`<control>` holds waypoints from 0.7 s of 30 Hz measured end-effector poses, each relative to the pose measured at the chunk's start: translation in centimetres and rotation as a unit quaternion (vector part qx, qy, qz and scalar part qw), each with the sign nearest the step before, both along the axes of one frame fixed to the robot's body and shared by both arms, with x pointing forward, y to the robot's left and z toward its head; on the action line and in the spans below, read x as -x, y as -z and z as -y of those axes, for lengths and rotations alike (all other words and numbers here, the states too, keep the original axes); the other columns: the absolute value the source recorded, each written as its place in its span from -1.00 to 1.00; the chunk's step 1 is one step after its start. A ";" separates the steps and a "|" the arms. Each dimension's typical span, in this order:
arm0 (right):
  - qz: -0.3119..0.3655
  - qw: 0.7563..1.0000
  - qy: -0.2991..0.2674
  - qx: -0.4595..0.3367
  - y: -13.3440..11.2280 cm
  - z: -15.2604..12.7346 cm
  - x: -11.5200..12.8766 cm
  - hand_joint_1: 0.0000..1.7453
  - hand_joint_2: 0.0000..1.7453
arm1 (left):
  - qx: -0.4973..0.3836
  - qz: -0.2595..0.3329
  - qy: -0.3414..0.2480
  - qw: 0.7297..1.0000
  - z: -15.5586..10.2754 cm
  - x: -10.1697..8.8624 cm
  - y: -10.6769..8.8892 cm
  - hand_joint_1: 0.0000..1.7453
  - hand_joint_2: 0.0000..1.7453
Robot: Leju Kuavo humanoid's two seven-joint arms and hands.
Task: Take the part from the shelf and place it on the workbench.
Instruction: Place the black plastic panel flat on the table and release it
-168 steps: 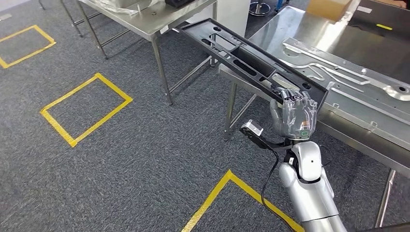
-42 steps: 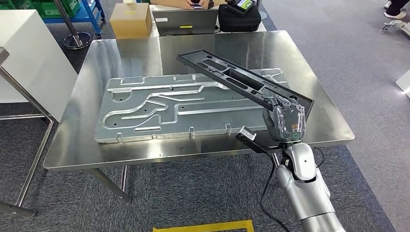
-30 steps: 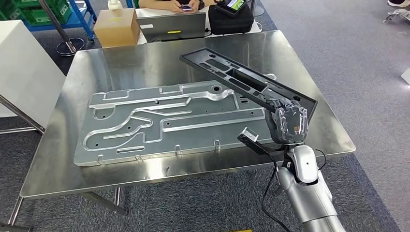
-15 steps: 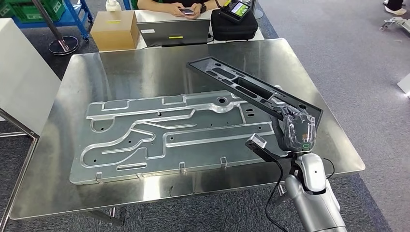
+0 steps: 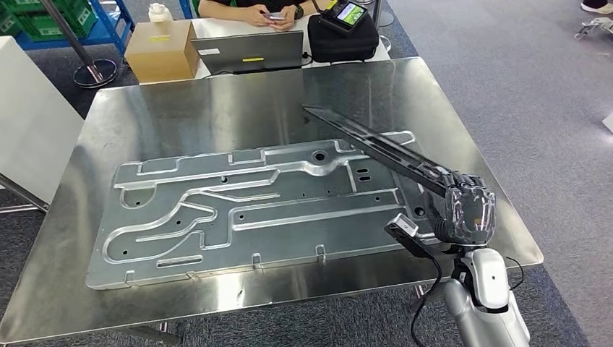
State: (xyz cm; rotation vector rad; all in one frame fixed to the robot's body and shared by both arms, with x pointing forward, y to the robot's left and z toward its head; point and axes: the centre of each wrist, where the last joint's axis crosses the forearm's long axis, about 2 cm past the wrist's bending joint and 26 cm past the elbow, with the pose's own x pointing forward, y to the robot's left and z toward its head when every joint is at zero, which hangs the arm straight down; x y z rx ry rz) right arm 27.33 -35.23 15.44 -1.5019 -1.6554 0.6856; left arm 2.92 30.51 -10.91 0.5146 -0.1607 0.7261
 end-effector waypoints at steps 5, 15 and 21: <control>0.002 1.000 0.007 -0.001 0.3 1.1 0.9 -1.00 -1.00 | -0.001 0.000 -0.001 1.000 -0.1 0.1 0.0 -1.00 1.00; -0.009 0.999 0.030 -0.004 1.5 3.6 4.0 -1.00 -1.00 | -0.003 0.001 0.001 1.000 -0.3 0.5 0.0 -1.00 1.00; -0.018 0.999 0.043 0.003 2.2 5.1 6.3 -1.00 -1.00 | 0.002 0.006 0.007 1.000 -0.6 0.6 0.1 -1.00 1.00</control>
